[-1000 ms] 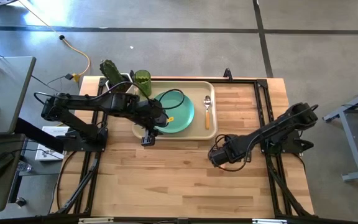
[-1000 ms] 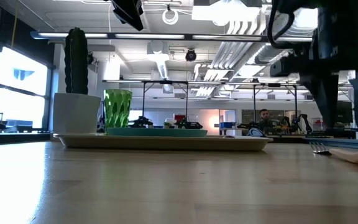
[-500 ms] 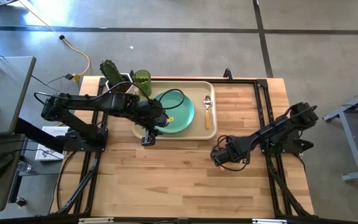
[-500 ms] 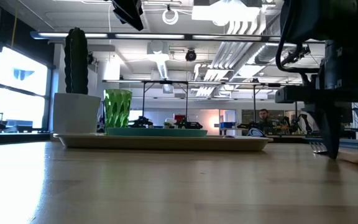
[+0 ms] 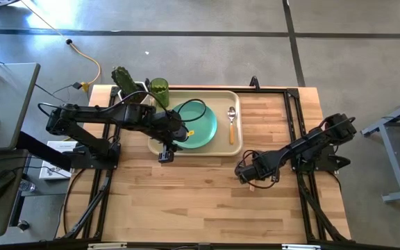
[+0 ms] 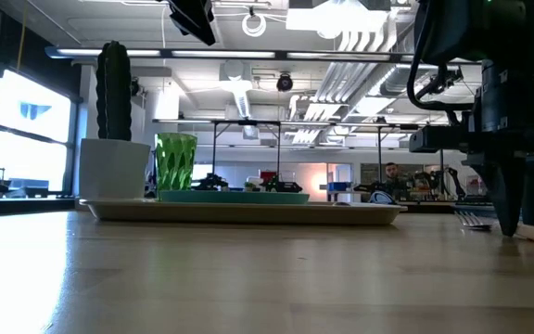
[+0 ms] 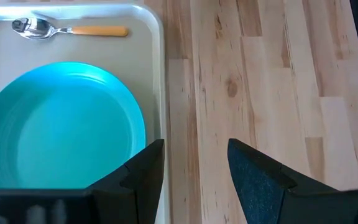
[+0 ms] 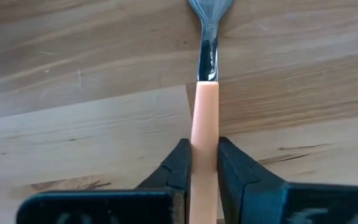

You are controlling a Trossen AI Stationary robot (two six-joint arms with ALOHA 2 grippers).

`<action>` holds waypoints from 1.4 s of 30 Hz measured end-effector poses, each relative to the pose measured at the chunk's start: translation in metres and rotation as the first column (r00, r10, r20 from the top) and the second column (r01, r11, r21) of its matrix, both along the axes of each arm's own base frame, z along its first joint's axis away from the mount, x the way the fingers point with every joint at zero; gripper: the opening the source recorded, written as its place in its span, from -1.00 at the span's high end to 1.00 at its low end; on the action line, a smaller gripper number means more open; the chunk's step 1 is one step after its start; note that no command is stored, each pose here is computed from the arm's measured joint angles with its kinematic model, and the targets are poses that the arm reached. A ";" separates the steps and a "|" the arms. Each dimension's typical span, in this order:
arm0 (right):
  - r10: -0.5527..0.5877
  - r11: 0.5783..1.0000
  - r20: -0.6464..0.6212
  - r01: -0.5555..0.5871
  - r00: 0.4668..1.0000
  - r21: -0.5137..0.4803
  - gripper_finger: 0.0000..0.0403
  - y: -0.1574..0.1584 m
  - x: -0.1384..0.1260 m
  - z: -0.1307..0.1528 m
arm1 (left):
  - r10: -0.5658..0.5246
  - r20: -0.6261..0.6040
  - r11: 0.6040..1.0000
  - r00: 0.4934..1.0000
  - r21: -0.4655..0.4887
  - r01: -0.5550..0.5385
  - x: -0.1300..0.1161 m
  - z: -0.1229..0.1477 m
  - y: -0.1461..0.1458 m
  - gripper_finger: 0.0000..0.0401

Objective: Pick and place plate/cup/fork/spoon on tray
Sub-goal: Put the light pink fork on the white serving tray

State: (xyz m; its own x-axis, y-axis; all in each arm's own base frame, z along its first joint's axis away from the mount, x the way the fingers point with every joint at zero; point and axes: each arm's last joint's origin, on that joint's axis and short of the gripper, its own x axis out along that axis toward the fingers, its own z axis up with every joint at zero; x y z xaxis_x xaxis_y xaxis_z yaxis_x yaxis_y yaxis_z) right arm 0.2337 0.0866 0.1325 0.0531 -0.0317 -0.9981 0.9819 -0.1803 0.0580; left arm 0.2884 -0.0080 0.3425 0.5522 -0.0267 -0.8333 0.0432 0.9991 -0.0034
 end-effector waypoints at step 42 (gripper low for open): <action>0.219 0.901 0.223 -0.109 0.950 -0.419 0.86 -0.084 0.077 0.097 | 0.143 0.003 0.986 0.990 0.091 -0.143 -0.001 0.000 0.032 0.17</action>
